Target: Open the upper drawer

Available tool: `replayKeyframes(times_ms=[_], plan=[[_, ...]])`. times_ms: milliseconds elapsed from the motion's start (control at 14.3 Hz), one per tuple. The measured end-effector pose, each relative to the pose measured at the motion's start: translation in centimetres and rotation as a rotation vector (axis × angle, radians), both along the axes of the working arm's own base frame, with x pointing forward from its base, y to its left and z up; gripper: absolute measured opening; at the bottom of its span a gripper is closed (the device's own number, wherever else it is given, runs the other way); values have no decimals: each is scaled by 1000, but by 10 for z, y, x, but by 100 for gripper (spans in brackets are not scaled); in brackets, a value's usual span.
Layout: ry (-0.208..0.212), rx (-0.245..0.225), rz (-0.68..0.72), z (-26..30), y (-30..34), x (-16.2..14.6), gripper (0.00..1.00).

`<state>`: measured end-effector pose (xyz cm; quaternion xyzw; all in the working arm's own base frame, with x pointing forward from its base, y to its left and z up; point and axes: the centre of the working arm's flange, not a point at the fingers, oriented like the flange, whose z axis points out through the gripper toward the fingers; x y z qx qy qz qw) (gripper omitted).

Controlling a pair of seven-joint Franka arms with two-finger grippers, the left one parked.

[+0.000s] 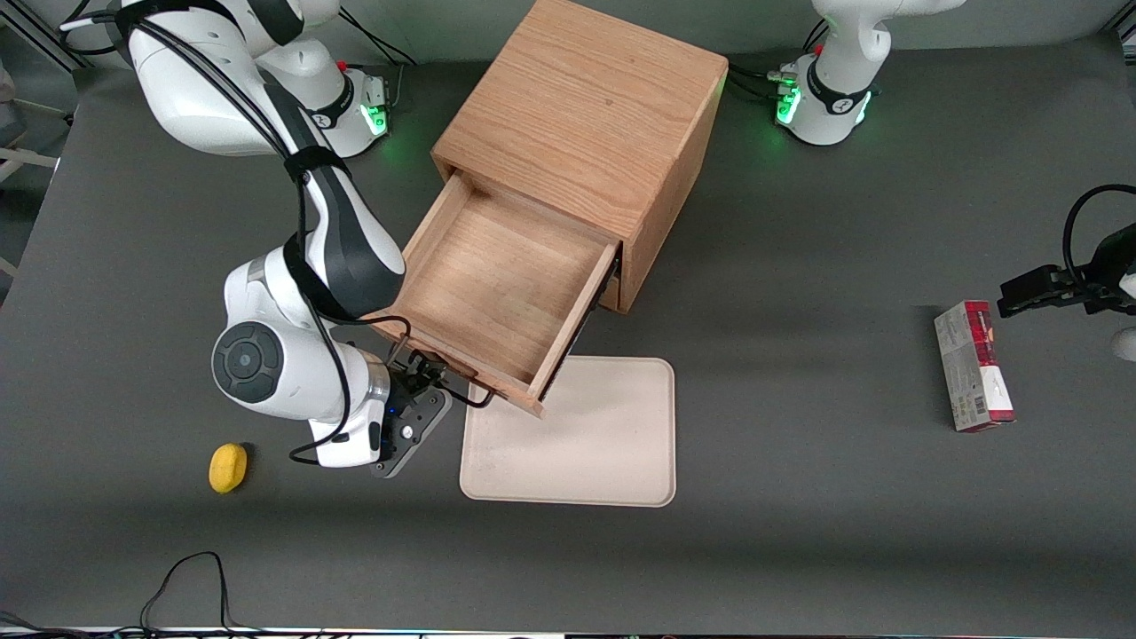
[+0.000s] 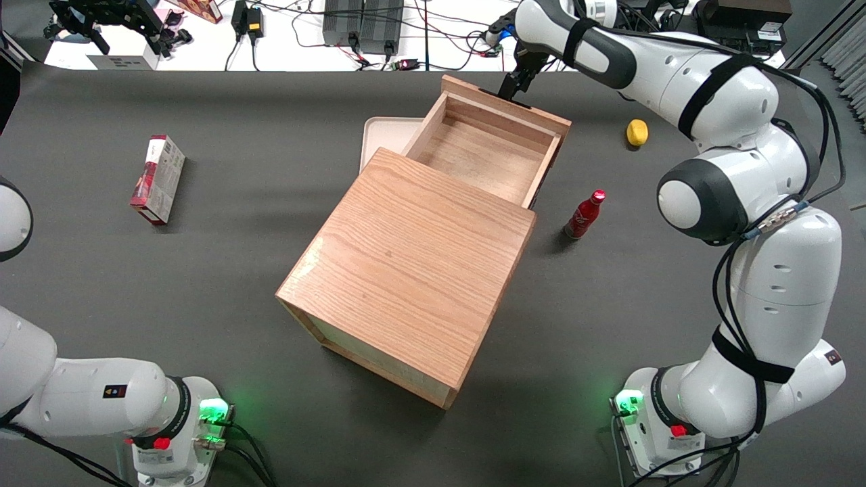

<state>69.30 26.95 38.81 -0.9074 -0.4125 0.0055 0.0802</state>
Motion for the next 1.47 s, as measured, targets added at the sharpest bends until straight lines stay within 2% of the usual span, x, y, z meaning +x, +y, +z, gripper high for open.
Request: replayKeyframes(times_ms=[350, 911, 1191, 1331, 1471], plan=[[18, -3, -9, 4, -10, 2, 100], [152, 2, 24, 71, -17, -21, 100], [202, -37, 3, 125, -53, -46, 100], [181, -52, -56, 142, -88, -61, 100], [125, -70, -101, 153, -119, -86, 100]])
